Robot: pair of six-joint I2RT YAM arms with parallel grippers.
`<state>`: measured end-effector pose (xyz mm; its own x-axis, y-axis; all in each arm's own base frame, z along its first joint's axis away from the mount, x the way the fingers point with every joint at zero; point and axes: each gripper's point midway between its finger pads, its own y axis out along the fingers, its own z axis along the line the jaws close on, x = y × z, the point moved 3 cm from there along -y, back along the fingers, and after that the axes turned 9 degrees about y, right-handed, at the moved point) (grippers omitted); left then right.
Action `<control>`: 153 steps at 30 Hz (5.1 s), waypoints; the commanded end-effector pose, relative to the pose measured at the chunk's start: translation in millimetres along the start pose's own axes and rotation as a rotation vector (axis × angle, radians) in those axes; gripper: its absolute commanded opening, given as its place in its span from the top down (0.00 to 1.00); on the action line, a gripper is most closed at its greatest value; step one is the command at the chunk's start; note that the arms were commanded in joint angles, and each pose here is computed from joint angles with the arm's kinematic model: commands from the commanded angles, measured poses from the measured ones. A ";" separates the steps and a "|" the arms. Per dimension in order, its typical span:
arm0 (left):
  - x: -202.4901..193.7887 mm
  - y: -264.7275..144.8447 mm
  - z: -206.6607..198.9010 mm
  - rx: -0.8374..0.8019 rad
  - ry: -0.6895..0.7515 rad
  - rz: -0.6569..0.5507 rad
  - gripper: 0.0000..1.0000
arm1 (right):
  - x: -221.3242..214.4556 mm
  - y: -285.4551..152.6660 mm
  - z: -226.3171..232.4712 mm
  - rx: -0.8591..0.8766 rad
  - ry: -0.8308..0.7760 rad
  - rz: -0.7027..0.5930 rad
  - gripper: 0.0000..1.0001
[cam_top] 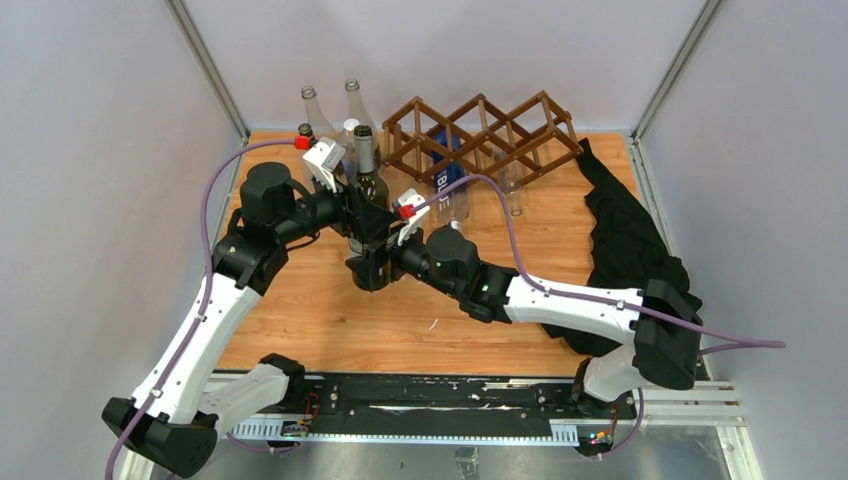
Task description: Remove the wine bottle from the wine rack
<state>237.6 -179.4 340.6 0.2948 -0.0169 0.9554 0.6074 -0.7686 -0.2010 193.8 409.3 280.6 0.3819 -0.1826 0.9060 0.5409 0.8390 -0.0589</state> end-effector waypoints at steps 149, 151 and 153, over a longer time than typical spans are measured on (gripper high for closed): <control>21.6 -45.6 156.9 0.346 0.451 -0.010 0.00 | 181.4 -112.4 -393.4 -1.089 0.312 -0.121 0.14; 21.8 -46.8 156.2 0.346 0.453 0.002 0.00 | 185.8 -124.2 -383.1 -1.104 0.301 -0.131 0.10; 23.0 -47.6 155.0 0.345 0.455 0.007 0.00 | 191.0 -137.1 -367.6 -1.100 0.292 -0.140 0.09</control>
<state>335.9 -42.8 324.5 0.0233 -0.3332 0.9426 0.8393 -0.5057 -0.1995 498.5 89.6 268.0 0.4146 -0.4723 0.7778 0.8756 -0.0257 -0.4823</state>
